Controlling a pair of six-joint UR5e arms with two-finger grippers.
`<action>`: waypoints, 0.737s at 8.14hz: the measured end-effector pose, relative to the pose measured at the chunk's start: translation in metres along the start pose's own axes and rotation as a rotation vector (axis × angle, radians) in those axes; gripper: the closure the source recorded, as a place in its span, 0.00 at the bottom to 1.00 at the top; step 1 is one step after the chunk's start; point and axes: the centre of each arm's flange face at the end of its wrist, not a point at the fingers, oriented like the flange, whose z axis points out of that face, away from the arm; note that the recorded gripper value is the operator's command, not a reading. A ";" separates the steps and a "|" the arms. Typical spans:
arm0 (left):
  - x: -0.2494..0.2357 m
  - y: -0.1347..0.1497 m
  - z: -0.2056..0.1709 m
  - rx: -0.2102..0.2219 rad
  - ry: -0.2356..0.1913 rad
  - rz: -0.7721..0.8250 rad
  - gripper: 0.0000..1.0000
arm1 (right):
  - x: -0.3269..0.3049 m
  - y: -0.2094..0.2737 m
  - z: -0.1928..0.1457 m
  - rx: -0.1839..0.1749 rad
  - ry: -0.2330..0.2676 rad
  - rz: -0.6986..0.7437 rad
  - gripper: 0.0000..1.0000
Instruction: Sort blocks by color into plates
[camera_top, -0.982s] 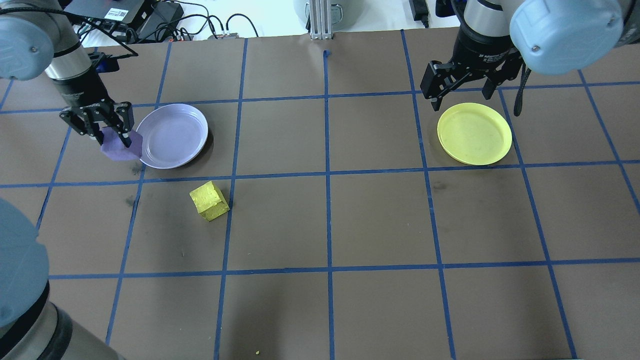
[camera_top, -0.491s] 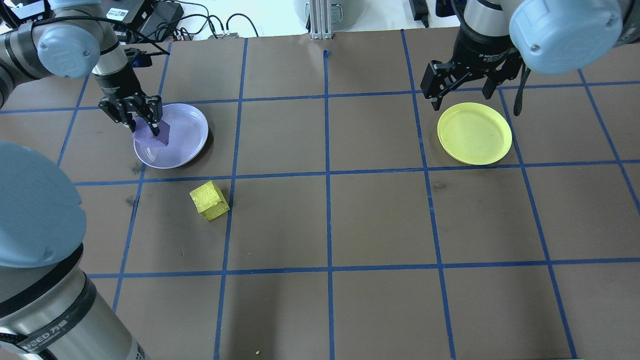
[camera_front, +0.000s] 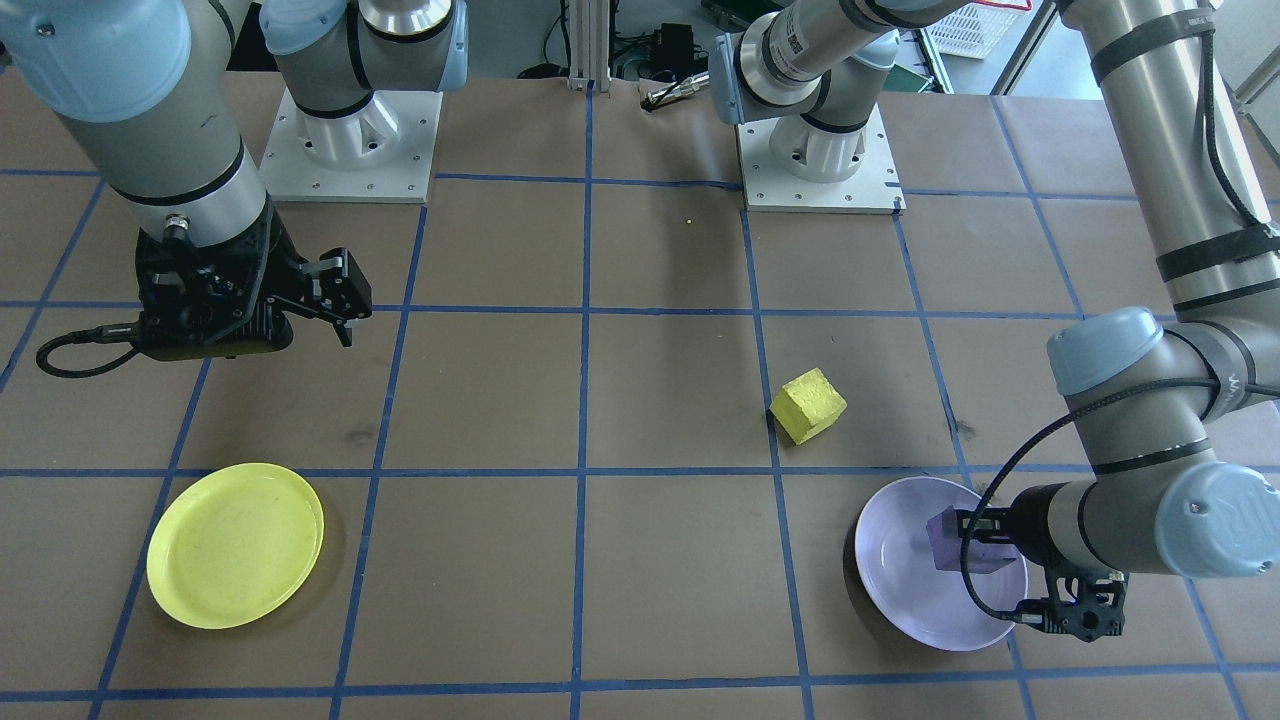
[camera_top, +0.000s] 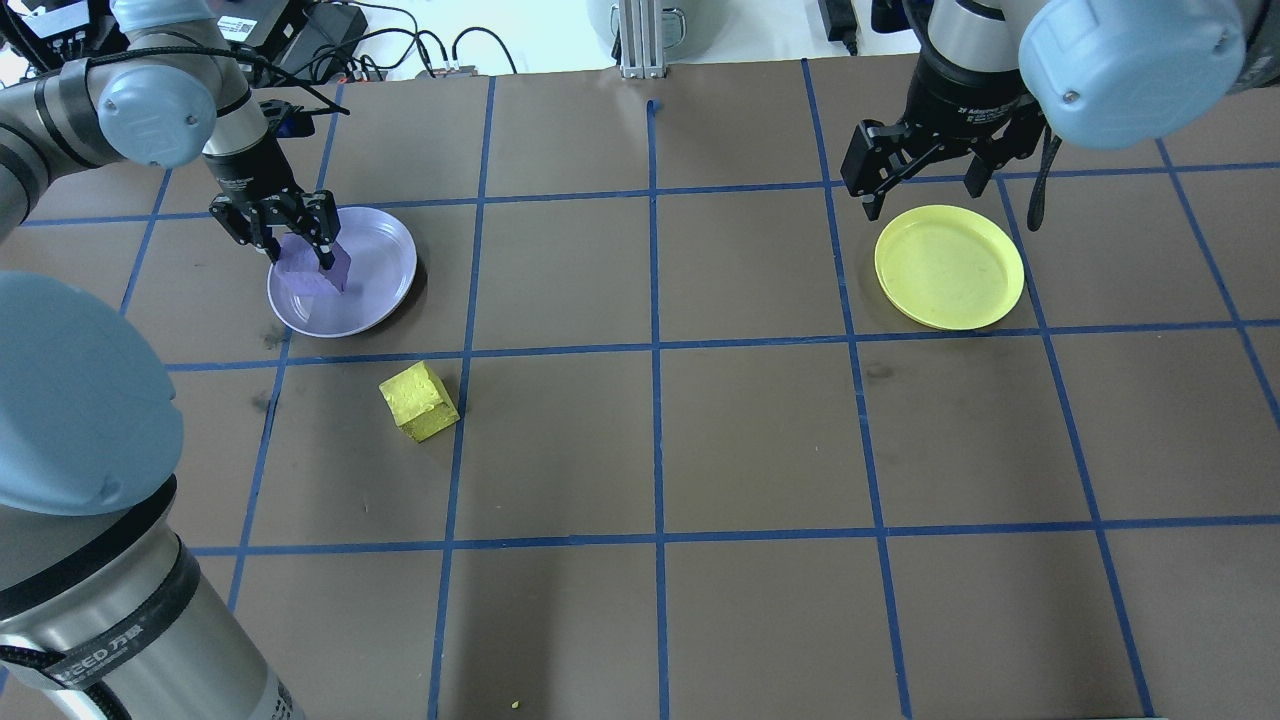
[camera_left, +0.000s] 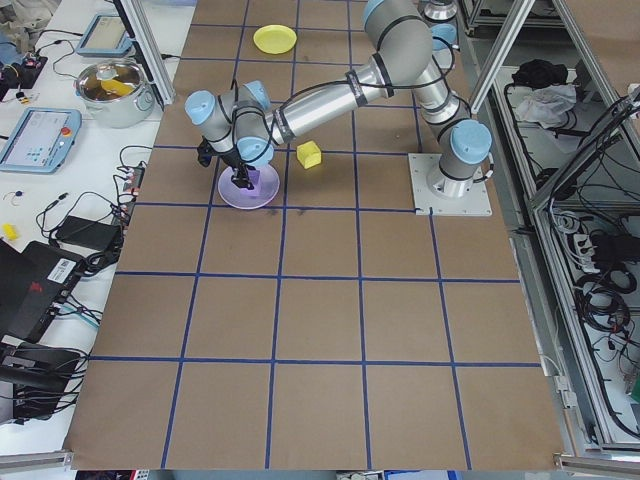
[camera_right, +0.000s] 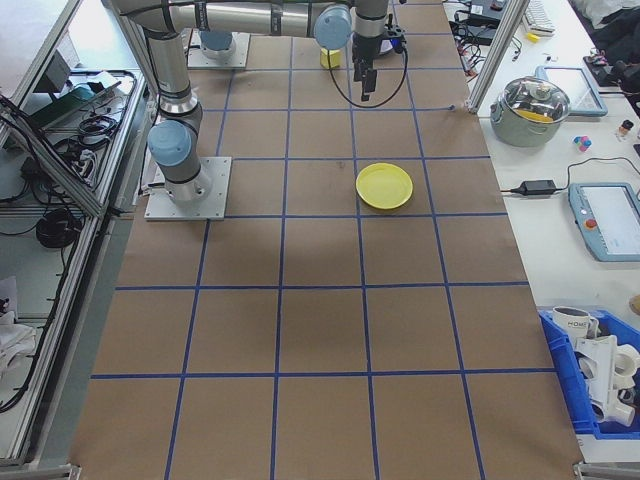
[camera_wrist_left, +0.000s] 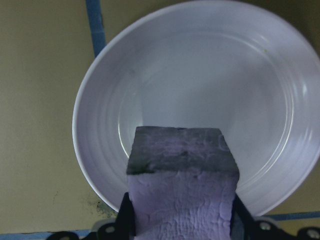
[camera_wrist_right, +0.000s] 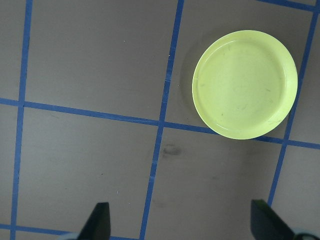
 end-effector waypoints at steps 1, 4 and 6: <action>0.002 -0.002 -0.002 0.022 0.016 -0.010 0.00 | 0.000 0.000 0.000 0.000 0.000 0.000 0.00; 0.010 0.006 -0.028 0.076 0.020 -0.068 0.00 | 0.000 0.000 0.001 -0.002 0.002 -0.001 0.00; 0.014 0.033 -0.073 0.128 0.000 -0.151 0.00 | 0.000 0.000 0.001 -0.002 0.001 0.000 0.00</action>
